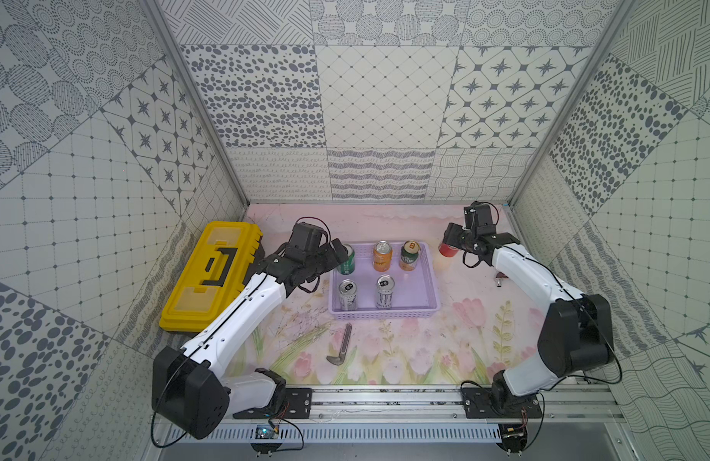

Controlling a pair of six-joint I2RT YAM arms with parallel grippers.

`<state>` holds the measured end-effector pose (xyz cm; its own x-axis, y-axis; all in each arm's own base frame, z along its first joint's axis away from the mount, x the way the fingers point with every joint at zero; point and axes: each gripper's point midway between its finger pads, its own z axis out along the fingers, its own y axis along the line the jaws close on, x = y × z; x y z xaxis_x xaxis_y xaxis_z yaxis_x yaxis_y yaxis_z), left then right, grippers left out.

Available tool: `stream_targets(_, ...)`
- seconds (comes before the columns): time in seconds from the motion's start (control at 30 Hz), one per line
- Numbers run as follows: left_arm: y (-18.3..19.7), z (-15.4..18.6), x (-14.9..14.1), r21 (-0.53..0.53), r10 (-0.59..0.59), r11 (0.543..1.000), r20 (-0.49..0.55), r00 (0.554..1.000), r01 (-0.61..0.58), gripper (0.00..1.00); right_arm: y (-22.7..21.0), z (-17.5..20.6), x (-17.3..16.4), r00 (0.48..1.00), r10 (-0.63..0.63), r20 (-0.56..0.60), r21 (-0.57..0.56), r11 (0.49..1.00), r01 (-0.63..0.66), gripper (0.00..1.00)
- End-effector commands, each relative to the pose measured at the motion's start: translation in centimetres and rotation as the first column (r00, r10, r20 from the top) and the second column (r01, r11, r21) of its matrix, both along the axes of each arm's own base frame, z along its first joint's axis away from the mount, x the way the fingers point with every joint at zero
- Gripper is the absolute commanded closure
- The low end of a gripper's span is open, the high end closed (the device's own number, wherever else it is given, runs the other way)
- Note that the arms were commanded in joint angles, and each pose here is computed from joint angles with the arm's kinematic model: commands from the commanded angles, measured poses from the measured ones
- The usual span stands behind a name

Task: Take out the drinks from the basket
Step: Place the drink at the center of the board.

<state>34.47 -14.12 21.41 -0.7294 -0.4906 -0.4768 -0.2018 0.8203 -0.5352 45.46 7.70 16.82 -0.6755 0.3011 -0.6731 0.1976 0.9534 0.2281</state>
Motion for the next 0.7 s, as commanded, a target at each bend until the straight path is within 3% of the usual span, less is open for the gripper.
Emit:
stream_targets(0.0, 0.1, -0.1, -0.2, 0.042, -0.019, 0.999, 0.003, 1.0, 0.019, 0.0, 1.2, 4.5, 4.5, 0.983, 0.017, 0.185, 0.012, 1.0, -0.019, 0.65)
stream_targets(0.27, -0.1, -0.2, -0.2, 0.06, -0.029, 0.998, 0.006, 1.0, 0.029, 0.0, 1.3, 1.3, 7.2, 0.992, 0.009, 0.125, -0.05, 0.999, -0.002, 0.65)
stream_targets(0.67, -0.5, -0.7, -0.1, 0.064, -0.043, 0.997, -0.007, 0.999, 0.044, 0.0, 0.6, -1.2, 8.5, 0.998, -0.038, 0.052, -0.112, 0.993, 0.044, 0.62)
